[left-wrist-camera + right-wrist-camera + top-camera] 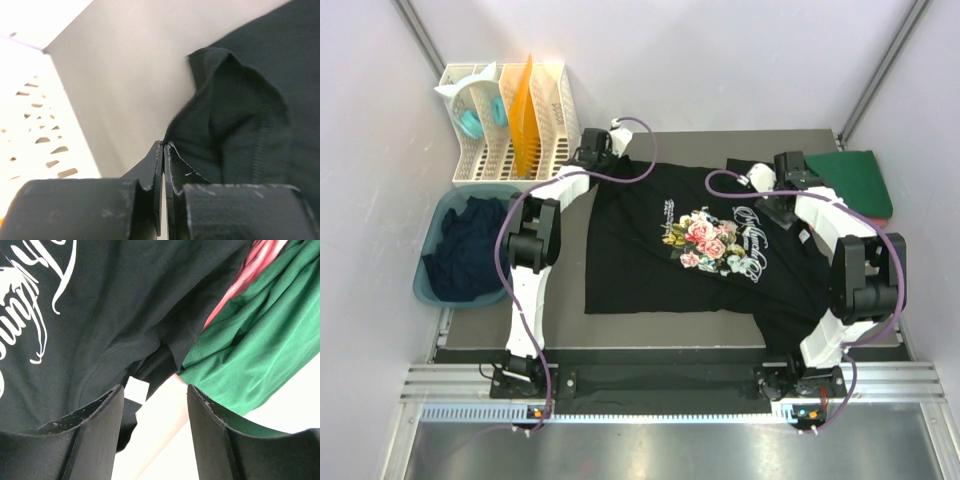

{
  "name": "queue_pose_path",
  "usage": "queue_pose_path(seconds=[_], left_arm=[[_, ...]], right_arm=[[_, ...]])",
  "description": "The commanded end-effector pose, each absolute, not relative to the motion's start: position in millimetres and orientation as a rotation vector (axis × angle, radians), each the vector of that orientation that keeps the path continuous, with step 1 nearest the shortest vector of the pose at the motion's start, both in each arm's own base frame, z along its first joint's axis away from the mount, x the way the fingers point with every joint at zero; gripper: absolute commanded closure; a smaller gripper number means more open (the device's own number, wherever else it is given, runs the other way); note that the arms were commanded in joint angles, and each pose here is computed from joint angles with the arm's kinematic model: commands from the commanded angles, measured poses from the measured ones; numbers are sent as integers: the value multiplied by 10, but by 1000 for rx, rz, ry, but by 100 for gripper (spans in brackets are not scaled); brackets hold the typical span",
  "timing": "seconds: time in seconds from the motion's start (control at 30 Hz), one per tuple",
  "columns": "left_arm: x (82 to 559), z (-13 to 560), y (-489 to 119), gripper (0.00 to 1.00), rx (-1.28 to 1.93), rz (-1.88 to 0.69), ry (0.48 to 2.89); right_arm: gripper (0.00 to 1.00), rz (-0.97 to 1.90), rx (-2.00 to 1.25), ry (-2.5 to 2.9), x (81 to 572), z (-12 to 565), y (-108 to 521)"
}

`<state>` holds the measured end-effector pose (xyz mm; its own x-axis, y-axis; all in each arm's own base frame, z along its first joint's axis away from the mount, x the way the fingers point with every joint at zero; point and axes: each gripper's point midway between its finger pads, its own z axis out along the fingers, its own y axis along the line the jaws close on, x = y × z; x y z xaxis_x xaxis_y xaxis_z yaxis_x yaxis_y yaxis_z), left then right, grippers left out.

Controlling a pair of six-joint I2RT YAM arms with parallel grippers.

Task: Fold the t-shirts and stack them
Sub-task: Flatten out the tshirt

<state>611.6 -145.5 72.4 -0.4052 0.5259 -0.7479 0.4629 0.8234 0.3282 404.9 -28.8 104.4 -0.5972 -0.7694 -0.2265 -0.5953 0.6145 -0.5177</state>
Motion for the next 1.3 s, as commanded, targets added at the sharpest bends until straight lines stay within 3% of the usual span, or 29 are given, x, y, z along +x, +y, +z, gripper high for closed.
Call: queue_pose_path(seconds=[0.0,0.1,0.17,0.23,0.3,0.37,0.53,0.57,0.63,0.83,1.27], left_arm=[[6300,1347,-1167,93,536,289,1944],[6334,1412,-1032,89,474,408,1914],[6351,1455,-999,65,453,429,1900],[6349,1462,-1007,50,457,436,1897],[6350,1444,-1007,14,463,444,1901],[6339,1427,-1025,9,472,450,1905],[6277,1491,-1126,9,485,409,1896],[6268,1507,-1186,9,511,379,1888],[6225,1510,-1312,12,576,328,1877],[6102,1311,-1669,13,842,190,1860],[6264,1007,-1705,19,1184,306,1749]], right_arm=[[46,-574,-1073,2373,4098,1171,-254],[46,-577,-1077,2373,4090,1167,-248],[45,-574,-1080,2374,4084,1164,-236],[45,-579,-1077,2369,4087,1185,-234],[44,-579,-1081,2367,4076,1190,-230],[44,-580,-1083,2367,4068,1187,-231],[44,-582,-1089,2370,4006,1165,-249],[48,-583,-1089,2366,4005,1169,-243],[52,-576,-1089,2367,3986,1161,-237],[52,-584,-1094,2359,3968,1177,-246],[52,-590,-1089,2354,3949,1197,-254]])
